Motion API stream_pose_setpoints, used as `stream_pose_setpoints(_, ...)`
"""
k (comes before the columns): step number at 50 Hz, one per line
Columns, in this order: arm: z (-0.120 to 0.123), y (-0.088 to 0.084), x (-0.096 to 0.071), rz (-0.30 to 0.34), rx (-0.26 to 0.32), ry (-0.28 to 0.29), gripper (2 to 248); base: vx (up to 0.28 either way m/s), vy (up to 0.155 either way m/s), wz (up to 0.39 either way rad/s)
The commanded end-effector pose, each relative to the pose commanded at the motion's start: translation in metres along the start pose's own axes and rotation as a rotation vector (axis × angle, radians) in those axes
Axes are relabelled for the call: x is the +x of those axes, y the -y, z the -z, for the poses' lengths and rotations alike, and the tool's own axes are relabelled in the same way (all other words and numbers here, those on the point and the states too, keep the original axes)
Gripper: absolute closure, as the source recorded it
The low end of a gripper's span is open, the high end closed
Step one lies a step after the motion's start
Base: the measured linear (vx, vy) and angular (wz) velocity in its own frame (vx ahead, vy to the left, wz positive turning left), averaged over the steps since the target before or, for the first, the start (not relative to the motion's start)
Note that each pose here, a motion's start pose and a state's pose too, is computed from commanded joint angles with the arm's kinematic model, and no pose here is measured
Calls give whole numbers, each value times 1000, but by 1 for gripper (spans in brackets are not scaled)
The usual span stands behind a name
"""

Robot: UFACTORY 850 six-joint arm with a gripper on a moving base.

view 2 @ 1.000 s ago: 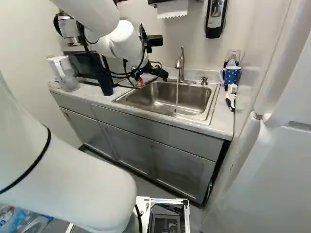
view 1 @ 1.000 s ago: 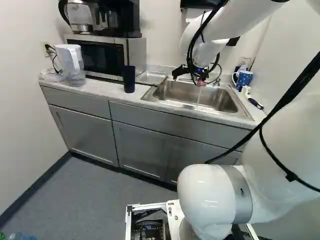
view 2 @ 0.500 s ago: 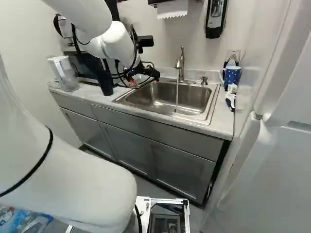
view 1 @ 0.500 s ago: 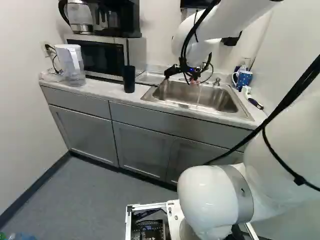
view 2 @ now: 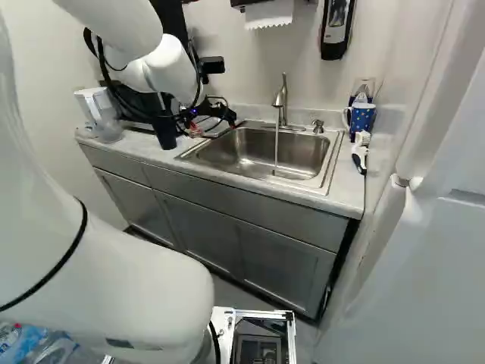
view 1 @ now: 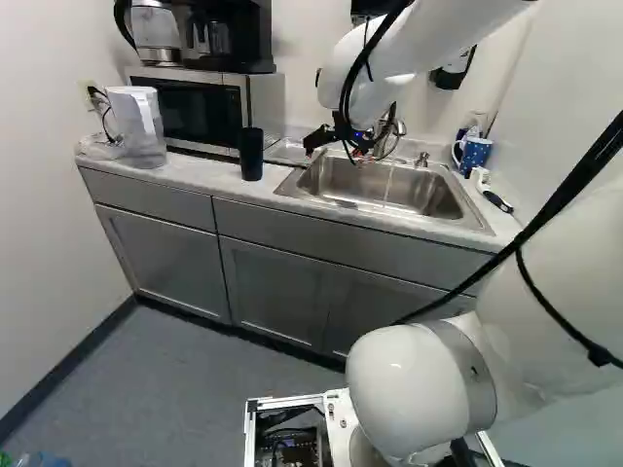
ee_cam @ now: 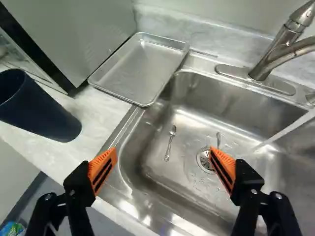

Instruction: Rinse the cup and place it in the tray

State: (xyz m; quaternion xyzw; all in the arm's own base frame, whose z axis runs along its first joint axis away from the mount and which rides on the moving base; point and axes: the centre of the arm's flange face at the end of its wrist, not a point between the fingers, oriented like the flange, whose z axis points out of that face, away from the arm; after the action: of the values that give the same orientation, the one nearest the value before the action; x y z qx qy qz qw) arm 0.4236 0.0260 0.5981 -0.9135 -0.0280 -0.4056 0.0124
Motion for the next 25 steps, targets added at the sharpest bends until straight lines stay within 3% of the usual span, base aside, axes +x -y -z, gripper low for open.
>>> stream_pose_setpoints(25,-3,38,3,60,66,2,3,0,0,0)
